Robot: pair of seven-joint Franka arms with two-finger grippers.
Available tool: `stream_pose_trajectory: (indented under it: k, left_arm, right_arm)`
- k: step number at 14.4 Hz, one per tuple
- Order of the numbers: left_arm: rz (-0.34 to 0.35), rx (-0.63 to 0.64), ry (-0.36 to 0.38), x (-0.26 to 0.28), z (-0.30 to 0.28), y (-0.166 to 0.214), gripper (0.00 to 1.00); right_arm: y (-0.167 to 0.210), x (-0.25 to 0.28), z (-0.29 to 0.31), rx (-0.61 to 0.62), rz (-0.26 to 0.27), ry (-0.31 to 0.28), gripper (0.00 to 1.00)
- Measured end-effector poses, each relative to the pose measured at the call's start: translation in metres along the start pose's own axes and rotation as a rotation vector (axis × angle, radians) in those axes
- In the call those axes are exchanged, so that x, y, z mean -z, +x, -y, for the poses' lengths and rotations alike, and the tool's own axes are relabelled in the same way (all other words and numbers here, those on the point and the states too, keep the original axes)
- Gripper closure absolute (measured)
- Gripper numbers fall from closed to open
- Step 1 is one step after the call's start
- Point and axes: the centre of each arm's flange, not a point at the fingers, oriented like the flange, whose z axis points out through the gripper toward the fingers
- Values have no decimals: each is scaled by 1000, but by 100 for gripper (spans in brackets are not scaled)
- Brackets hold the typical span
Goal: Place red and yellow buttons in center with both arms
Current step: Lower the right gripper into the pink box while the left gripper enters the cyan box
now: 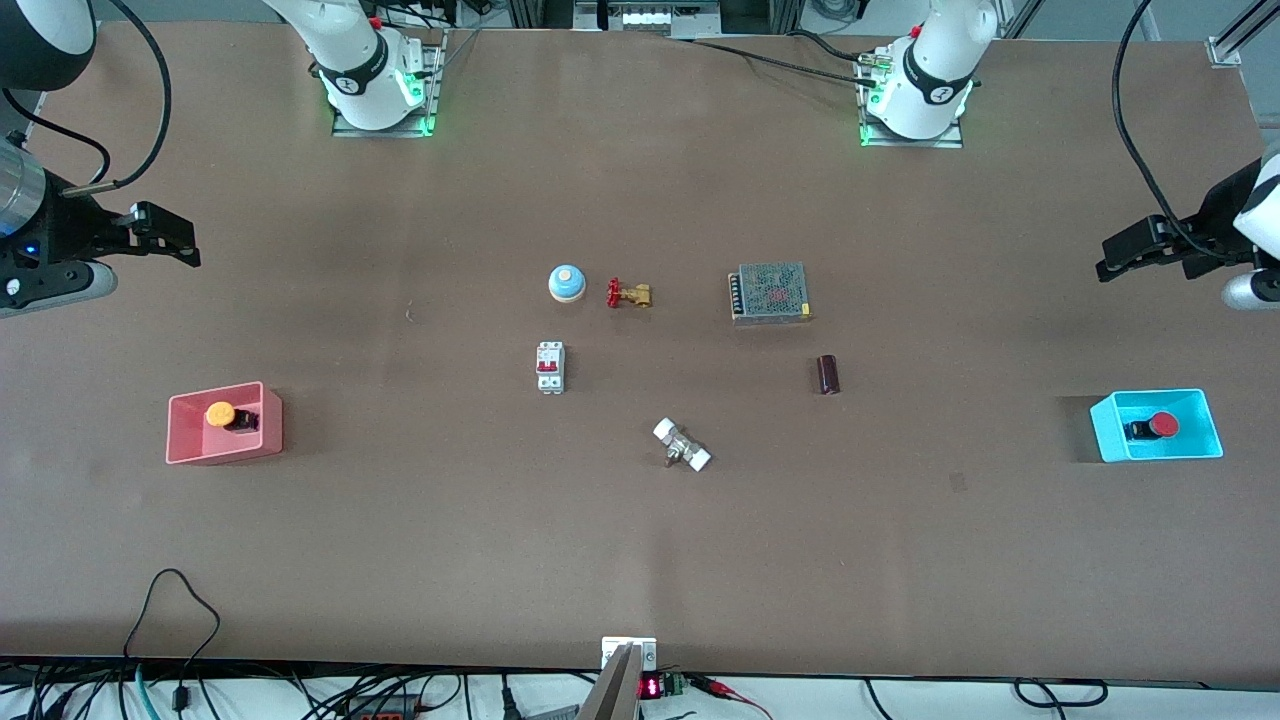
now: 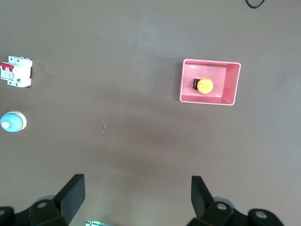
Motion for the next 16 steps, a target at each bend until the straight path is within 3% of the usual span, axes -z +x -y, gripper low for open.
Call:
stream_pose_trajectory:
  k: [3,6,11,14,16]
  left_arm:
    - [66,24,50,-46,20,27,0]
    - [92,137,38,-102,98,63,0]
    - [110,181,6,-212,213,111,0]
    - [116,142,-4,-260,232,123,0]
    - [113,110,-7,-278,236,128,0]
  right_arm:
    - [0,-1,-2,-6,-3,16,0]
    - [1,-7,-11,-28,-3,62,0]
    - [24,-60,-23,-40,76,93,0]
    - [41,-106,-39,-52,132,73,0]
    - [52,-136,-67,-56,116,42,0]
